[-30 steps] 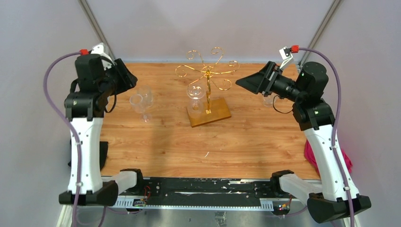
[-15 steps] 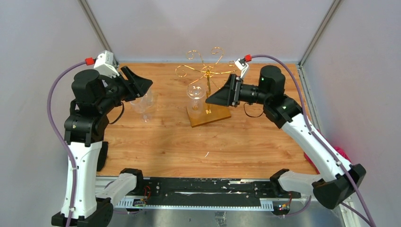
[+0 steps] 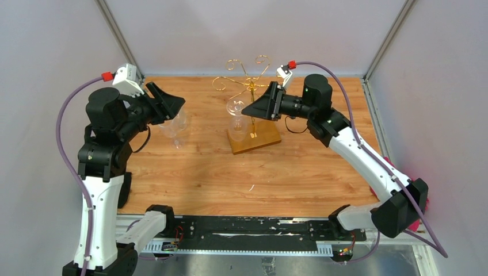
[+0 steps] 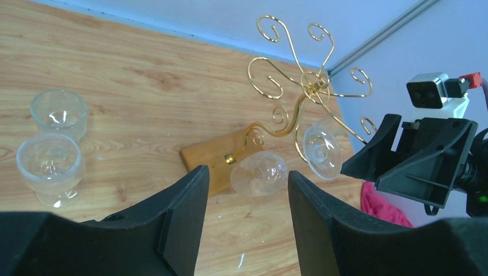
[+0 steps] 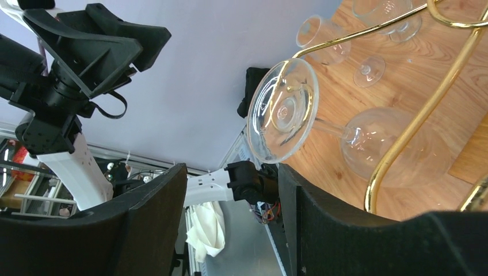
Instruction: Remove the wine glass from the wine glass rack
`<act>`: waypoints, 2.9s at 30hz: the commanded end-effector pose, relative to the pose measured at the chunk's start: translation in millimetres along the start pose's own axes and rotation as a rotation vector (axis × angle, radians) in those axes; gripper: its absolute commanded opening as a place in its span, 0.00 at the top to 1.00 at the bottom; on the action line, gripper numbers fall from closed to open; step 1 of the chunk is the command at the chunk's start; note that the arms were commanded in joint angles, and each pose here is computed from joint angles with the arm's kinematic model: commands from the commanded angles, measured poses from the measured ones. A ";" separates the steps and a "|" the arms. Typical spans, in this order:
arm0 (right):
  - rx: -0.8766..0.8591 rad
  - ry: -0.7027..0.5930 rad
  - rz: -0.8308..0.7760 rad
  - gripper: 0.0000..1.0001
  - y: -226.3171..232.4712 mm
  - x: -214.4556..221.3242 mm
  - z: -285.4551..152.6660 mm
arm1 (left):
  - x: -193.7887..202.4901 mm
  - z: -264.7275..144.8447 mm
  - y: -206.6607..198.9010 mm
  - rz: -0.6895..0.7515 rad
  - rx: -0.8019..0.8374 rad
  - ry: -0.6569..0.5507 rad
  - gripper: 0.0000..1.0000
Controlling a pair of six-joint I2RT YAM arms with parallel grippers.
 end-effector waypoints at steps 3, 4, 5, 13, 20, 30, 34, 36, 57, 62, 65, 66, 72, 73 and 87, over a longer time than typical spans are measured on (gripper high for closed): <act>0.041 -0.005 0.052 0.38 -10.3 1.6 19.3 | 2.1 2.4 0.9 0.029 0.007 -0.003 0.42; 0.046 -0.001 0.049 0.39 -9.5 5.3 20.6 | 2.9 3.4 2.1 0.031 0.003 -0.001 0.42; 0.061 -0.005 0.044 0.39 -10.8 7.0 20.2 | 3.6 4.2 3.0 0.031 -0.001 0.000 0.42; 0.091 -0.047 -0.057 0.40 23.8 19.0 1.0 | 25.6 24.8 -9.6 -0.091 0.119 0.060 0.44; 0.102 -0.083 -0.100 0.39 35.0 18.1 -15.4 | 47.3 31.9 -36.2 -0.216 0.252 0.114 0.37; 0.098 -0.147 -0.164 0.38 53.5 12.1 -35.0 | 92.2 57.5 -66.8 -0.267 0.324 0.202 0.36; 0.095 -0.161 -0.180 0.38 59.0 12.1 -42.0 | 92.6 64.8 -66.3 -0.267 0.320 0.199 0.36; 0.097 -0.166 -0.186 0.38 59.0 12.3 -44.0 | 90.5 67.4 -70.2 -0.280 0.339 0.196 0.36; 0.133 -0.195 -0.195 0.39 48.6 4.6 -53.1 | 96.3 89.3 -105.0 -0.277 0.403 0.253 0.59; 0.131 -0.195 -0.198 0.40 48.7 4.8 -54.3 | 99.0 88.8 -107.3 -0.301 0.410 0.277 0.69; 0.133 -0.198 -0.197 0.40 47.8 4.9 -55.7 | 94.3 83.7 -112.0 -0.317 0.429 0.274 0.71; 0.134 -0.198 -0.196 0.40 47.0 5.4 -56.2 | 93.9 82.1 -111.7 -0.318 0.425 0.276 0.72; 0.134 -0.200 -0.197 0.40 46.4 5.3 -57.8 | 90.5 75.4 -115.2 -0.333 0.438 0.290 0.73; 0.134 -0.200 -0.195 0.40 46.4 5.5 -58.2 | 90.1 74.7 -116.0 -0.339 0.440 0.293 0.73; 0.127 -0.200 -0.191 0.40 47.3 6.0 -61.4 | 64.0 61.4 -132.9 -0.374 0.476 0.333 0.76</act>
Point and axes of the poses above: each gripper's point midway between its finger pads, its own z axis out along the fingers, its own y axis along the line the jaws close on, x = y × z, the point moved 2 cm from there along -z, back along the fingers, and after that the axes turned 11 degrees about z, right-handed, at the moved point
